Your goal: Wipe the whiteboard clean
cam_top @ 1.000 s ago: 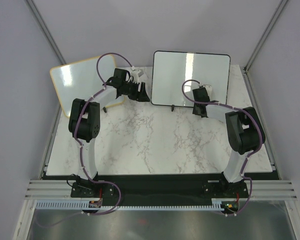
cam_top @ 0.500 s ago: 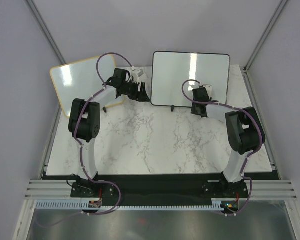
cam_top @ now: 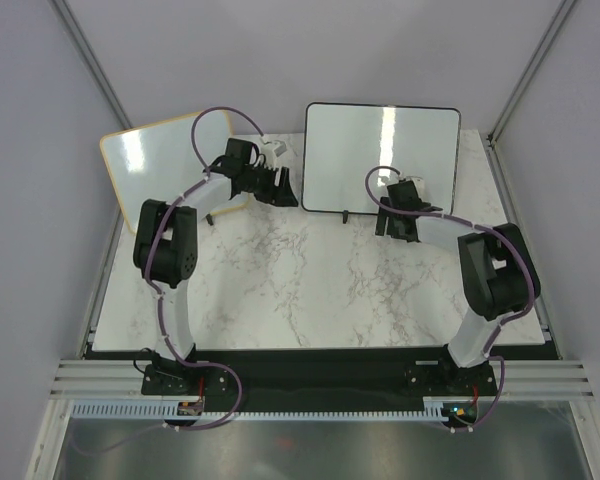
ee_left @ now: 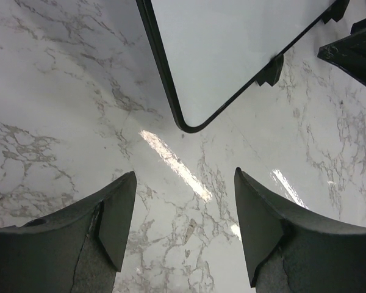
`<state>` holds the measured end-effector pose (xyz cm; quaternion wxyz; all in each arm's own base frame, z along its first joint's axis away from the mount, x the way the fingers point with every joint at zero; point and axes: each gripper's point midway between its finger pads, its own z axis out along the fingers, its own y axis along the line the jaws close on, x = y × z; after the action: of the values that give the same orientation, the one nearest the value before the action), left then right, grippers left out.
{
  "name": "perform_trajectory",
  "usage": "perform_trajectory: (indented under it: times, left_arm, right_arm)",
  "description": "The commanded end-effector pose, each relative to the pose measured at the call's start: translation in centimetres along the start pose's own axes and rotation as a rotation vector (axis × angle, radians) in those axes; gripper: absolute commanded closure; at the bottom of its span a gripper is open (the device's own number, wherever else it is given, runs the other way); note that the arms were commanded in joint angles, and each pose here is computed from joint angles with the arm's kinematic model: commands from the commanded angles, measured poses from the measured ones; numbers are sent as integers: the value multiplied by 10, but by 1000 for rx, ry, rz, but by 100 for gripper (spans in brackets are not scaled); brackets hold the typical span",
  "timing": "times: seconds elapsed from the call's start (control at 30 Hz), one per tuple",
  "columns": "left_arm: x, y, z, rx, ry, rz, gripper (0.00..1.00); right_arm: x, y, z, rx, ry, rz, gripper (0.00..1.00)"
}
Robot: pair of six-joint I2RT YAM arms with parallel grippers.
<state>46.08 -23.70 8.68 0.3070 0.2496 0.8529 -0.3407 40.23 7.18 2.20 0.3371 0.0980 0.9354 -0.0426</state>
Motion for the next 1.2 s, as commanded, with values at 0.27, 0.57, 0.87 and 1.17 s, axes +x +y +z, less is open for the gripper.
perform_trajectory:
  times: [0.27,0.57,0.87,1.17]
  left_arm:
    - [25,-25,-63,-71,46,207,28]
    - [89,-40,-126,-183,134,397,28]
    - [151,-57,-172,-287,89,474,28]
    - [199,-47,-200,-460,32,470,35]
  right_arm:
    - [-9,-15,-70,-58,-101,39,10]
    - [-14,-60,-132,-16,-340,130,11]
    - [3,-68,-172,-150,-484,175,12]
    - [20,-57,-196,-322,-545,230,12]
